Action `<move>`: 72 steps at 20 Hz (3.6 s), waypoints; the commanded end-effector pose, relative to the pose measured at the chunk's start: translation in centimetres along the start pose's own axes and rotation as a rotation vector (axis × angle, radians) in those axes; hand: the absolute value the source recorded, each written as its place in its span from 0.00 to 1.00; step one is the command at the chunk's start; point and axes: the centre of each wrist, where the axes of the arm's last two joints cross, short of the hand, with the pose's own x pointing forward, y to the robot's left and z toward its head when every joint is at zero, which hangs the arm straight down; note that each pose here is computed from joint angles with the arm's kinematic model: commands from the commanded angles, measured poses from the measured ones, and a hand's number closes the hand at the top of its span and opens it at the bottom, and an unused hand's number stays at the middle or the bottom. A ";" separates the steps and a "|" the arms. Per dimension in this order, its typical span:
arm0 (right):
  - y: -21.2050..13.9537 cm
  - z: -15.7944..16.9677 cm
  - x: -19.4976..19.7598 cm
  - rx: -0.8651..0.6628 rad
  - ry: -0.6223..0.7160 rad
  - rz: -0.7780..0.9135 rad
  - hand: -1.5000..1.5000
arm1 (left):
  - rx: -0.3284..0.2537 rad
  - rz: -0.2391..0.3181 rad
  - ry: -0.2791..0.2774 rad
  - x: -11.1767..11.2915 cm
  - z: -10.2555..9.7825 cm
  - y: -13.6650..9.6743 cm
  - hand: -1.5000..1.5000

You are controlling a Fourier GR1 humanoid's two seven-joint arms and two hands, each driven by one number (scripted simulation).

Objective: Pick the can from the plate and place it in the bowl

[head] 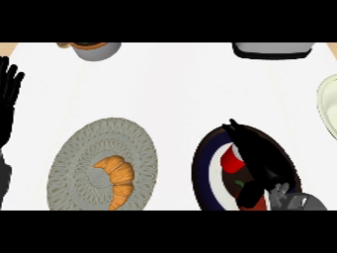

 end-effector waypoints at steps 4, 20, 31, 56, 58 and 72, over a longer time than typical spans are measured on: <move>1.9 -1.4 -0.6 -0.048 -0.065 0.032 1.00 | -0.003 -0.012 0.006 -1.2 2.0 0.4 0.50; -3.6 5.6 -20.0 -0.164 0.358 0.083 1.00 | 0.100 -0.025 0.033 -0.6 1.3 1.9 0.50; -14.2 19.8 -34.9 -0.439 0.574 0.066 1.00 | 0.117 -0.021 0.023 -0.2 1.9 3.0 0.50; -26.7 29.9 -37.3 -0.688 0.064 -0.326 1.00 | -0.028 -0.006 0.001 -1.2 0.0 -0.6 0.50; -27.3 29.1 -36.8 -0.647 0.058 -0.304 1.00 | -0.016 0.014 -0.016 -0.3 -0.3 -0.8 0.50; -25.2 13.8 -31.1 -0.450 0.041 -0.288 1.00 | -0.017 -0.009 0.012 0.1 -0.4 -1.1 0.50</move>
